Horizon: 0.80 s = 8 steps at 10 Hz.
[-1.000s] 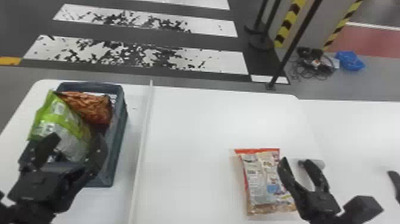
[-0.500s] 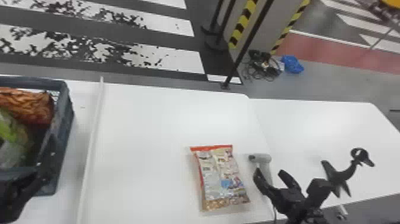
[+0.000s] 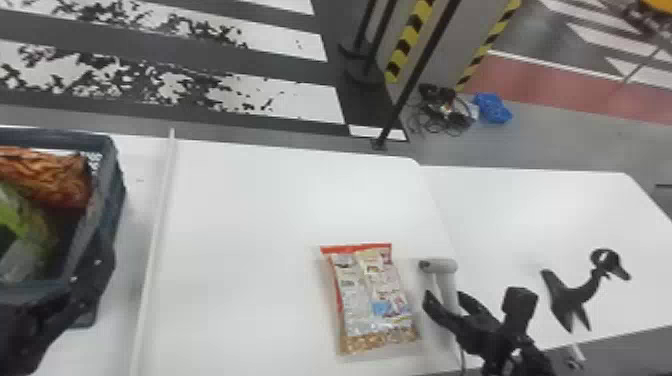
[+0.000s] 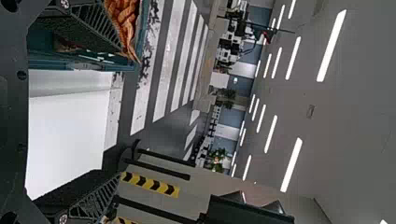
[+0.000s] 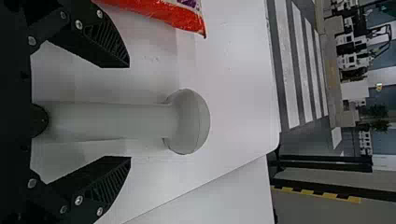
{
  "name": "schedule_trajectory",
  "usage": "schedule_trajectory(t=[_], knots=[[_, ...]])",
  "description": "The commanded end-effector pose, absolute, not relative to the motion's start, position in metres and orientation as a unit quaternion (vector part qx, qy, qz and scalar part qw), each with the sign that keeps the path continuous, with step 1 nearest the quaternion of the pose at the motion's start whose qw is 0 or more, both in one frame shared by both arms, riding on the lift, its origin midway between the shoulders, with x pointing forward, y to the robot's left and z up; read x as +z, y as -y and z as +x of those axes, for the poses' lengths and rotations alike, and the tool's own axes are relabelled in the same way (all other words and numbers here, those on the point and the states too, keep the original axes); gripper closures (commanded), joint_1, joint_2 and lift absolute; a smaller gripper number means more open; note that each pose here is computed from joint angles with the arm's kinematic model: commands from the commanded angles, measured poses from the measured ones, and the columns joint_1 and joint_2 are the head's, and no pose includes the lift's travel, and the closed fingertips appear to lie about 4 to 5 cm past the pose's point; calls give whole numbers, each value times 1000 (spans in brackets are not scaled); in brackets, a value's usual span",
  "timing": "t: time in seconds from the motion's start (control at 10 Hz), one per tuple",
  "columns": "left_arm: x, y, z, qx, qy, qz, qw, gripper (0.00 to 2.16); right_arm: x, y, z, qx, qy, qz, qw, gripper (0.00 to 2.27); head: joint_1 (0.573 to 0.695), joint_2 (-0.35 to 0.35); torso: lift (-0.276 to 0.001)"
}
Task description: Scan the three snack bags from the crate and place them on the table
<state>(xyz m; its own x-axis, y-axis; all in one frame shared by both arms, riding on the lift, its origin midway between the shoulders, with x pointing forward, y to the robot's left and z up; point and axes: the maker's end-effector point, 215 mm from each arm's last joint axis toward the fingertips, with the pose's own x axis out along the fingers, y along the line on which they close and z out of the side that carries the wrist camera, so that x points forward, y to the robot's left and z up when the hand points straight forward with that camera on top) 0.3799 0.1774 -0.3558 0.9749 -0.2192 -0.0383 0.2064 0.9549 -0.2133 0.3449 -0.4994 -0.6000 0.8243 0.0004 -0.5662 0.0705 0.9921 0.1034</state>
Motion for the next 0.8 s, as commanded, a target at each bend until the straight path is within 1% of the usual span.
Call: schedule_trajectory(t=[0.0,0.2,0.4,0.5,0.6,0.7], knots=[[-355,-175,380,-111,-31,-104,988,66,-616,508,342,-25,-322,66,944,2132,695,-350,-36],[-353,-168,380,-116,-29,-100,988,66,-615,495,339,-11,-316,71,946,2189,695,-350,-36],[-353,-160,381,-118,-30,-94,988,66,-609,487,330,-24,-296,69,952,2192,695,-350,-36],[-354,-157,381,-118,-30,-89,989,66,-594,490,325,-41,-268,66,960,2192,695,-350,-36],[-354,-156,380,-120,-30,-89,988,66,-572,485,316,-49,-241,66,967,2216,695,-350,-36],[-353,-155,381,-121,-29,-90,988,66,-542,469,304,-50,-214,73,973,2219,695,-350,-36]])
